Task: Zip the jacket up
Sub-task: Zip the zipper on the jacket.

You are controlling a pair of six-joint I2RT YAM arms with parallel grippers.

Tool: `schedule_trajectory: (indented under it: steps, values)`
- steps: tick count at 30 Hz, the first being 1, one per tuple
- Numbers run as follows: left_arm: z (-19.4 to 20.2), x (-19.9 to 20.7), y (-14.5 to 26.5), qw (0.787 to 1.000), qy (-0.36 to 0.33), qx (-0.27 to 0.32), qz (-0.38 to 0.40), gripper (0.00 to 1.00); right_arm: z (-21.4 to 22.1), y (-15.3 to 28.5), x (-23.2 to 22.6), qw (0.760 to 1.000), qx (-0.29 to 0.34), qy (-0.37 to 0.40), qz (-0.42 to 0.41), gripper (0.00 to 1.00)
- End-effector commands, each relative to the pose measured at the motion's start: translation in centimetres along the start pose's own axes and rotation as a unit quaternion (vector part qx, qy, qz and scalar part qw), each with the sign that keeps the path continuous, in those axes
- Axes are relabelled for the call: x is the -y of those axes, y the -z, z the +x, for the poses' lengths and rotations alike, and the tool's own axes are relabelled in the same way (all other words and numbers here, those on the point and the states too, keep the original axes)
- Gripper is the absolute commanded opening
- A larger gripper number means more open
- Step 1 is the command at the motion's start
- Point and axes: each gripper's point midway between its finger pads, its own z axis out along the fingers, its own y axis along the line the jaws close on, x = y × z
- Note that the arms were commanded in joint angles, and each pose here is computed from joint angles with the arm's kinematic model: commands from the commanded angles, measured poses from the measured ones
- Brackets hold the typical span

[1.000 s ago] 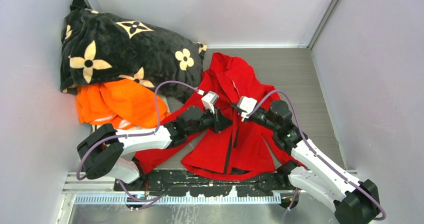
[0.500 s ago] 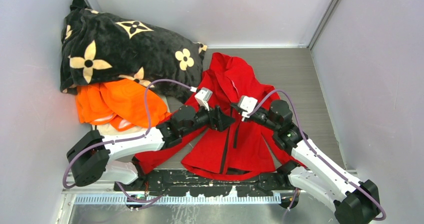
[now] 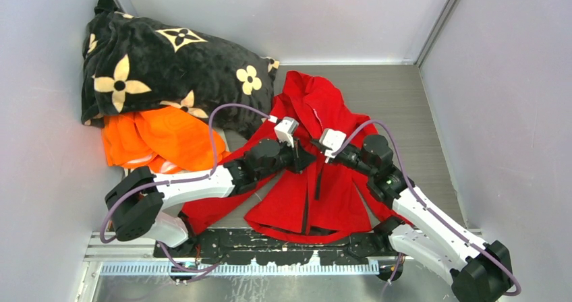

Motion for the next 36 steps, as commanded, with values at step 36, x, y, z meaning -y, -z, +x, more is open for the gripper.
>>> schedule_trajectory:
  steps: [36]
  values:
    - [-0.2, -5.5, 10.2, 0.959, -0.223, -0.152, -0.084, 0.00, -17.8, 4.2, 30.4, 0.916, 0.015, 0.281, 0.286, 0.01]
